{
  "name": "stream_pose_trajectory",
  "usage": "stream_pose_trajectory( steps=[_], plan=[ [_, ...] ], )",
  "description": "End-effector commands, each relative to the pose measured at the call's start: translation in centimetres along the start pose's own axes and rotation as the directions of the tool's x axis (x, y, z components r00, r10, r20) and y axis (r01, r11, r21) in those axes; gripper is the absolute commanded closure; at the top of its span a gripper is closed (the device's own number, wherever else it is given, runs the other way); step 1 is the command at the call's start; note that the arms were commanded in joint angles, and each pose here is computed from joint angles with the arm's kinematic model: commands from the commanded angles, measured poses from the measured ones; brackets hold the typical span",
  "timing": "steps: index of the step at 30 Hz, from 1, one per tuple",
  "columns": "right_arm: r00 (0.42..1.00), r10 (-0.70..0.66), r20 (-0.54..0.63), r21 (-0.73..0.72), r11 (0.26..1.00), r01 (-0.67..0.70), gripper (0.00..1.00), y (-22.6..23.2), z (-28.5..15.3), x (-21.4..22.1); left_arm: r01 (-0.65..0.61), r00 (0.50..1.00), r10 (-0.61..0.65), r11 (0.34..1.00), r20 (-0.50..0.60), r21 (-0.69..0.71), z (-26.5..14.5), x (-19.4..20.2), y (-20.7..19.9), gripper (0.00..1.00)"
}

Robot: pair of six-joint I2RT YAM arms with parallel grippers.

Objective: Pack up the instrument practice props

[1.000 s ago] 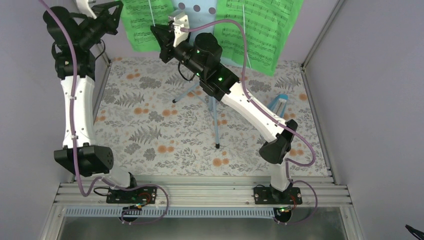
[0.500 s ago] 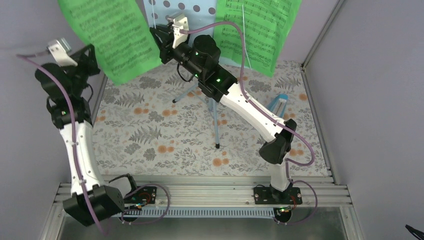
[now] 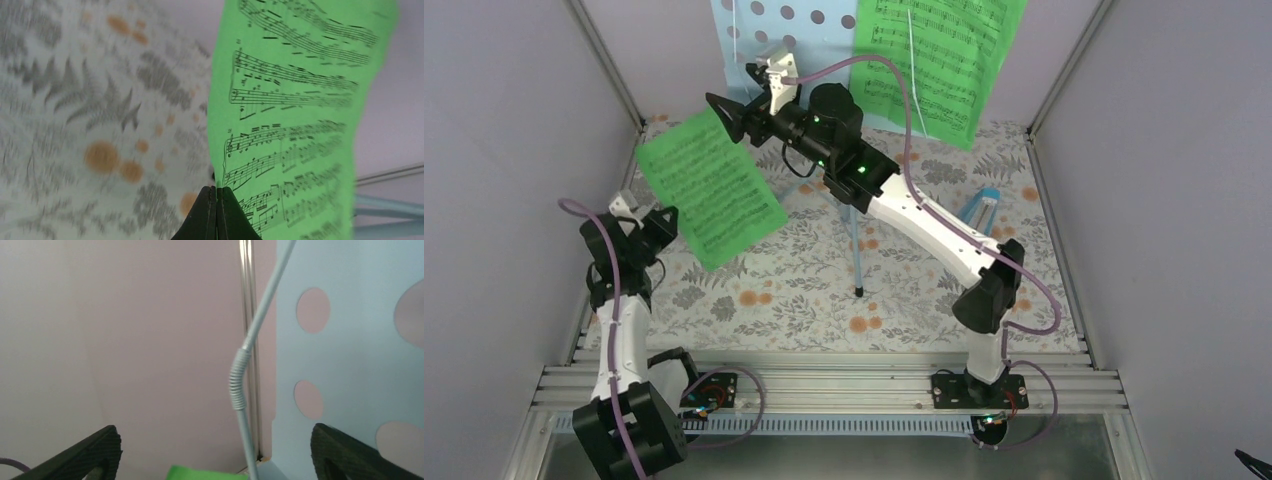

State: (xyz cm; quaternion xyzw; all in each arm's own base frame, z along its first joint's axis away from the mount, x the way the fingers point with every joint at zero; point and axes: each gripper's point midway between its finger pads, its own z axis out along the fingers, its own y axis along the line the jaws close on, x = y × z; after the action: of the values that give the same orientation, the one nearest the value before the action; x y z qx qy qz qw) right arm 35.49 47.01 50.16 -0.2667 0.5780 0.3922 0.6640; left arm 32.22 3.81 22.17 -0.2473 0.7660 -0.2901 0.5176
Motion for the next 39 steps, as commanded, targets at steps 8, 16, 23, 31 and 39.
stream_pose_trajectory(
  steps=[8,16,23,31,39],
  plan=[
    [0.999,-0.037,0.005,-0.146,0.989,0.037,0.0,3.0,-4.6,-3.1,0.251,0.946,-0.286,0.945,-0.154,-0.21,-0.1,9.4,7.2,0.98],
    [0.997,-0.076,-0.032,-0.244,0.967,0.066,0.0,4.9,-7.8,-3.0,0.252,0.93,-0.323,0.909,-0.177,-0.333,-1.5,11.6,9.2,0.98],
    [0.995,-0.094,0.01,-0.257,0.962,0.094,0.01,5.4,-12.0,-3.6,0.257,0.933,-0.33,0.89,-0.143,-0.376,-3.3,12.5,9.6,0.98],
    [0.988,-0.118,0.101,-0.215,0.967,0.137,0.01,5.1,-16.5,-4.1,0.224,0.959,-0.26,0.94,-0.116,-0.259,-4.0,11.7,7.2,0.74],
    [0.979,-0.125,0.16,-0.105,0.984,0.143,0.01,3.5,-20.4,-4.6,0.163,0.979,-0.19,0.948,-0.075,-0.273,-4.6,9.5,6.3,0.04]
  ],
)
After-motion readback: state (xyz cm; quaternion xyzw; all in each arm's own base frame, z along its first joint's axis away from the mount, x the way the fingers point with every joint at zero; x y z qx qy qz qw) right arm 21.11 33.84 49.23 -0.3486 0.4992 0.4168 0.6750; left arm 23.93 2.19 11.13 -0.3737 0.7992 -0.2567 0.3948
